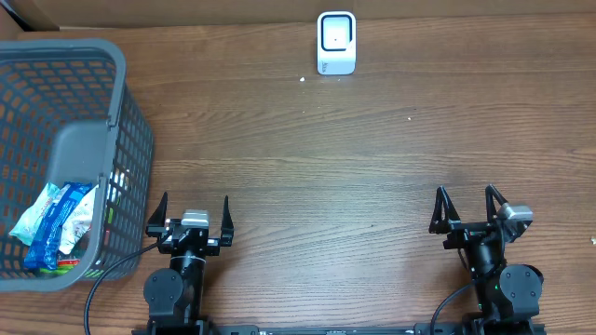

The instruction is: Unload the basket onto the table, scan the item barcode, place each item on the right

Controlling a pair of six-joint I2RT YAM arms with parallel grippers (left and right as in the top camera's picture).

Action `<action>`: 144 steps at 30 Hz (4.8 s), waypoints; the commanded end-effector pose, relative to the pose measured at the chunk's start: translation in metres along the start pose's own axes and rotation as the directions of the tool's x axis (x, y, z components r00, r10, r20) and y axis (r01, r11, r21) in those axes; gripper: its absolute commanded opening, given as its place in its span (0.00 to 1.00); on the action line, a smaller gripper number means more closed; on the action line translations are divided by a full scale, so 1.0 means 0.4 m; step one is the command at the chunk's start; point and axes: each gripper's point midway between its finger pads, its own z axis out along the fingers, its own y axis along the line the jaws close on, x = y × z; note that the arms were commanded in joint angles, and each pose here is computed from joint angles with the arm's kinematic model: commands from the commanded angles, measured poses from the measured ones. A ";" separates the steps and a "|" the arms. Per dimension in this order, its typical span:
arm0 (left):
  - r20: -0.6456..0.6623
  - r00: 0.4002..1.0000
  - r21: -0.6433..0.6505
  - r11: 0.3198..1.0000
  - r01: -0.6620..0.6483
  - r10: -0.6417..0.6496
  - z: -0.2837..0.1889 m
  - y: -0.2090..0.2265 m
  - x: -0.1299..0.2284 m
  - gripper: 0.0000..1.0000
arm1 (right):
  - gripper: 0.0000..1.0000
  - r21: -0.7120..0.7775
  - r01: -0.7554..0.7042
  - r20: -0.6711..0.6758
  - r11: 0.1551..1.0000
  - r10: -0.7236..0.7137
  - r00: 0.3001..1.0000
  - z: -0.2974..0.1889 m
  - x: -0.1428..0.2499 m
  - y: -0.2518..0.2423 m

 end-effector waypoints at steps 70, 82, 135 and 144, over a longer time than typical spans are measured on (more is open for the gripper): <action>0.019 0.999 0.010 1.000 -0.027 0.027 0.000 -0.005 -0.007 1.00 | 1.00 -0.006 0.002 0.014 1.000 -0.002 1.000 0.000 -0.002 0.003; 0.167 0.984 0.101 0.994 0.049 -0.066 -0.031 -0.021 -0.160 1.00 | 1.00 -0.064 0.161 0.170 0.985 -0.148 0.974 -0.033 -0.158 0.067; -0.648 0.761 0.292 0.913 0.285 -0.030 0.172 0.043 -0.641 1.00 | 1.00 -0.342 -0.096 -0.710 0.935 -0.190 0.678 0.168 -0.452 0.336; -0.567 0.580 -0.452 0.810 0.374 -0.584 0.097 0.426 -0.551 1.00 | 1.00 -0.329 -0.107 -0.734 0.938 -0.183 0.654 0.184 -0.429 0.329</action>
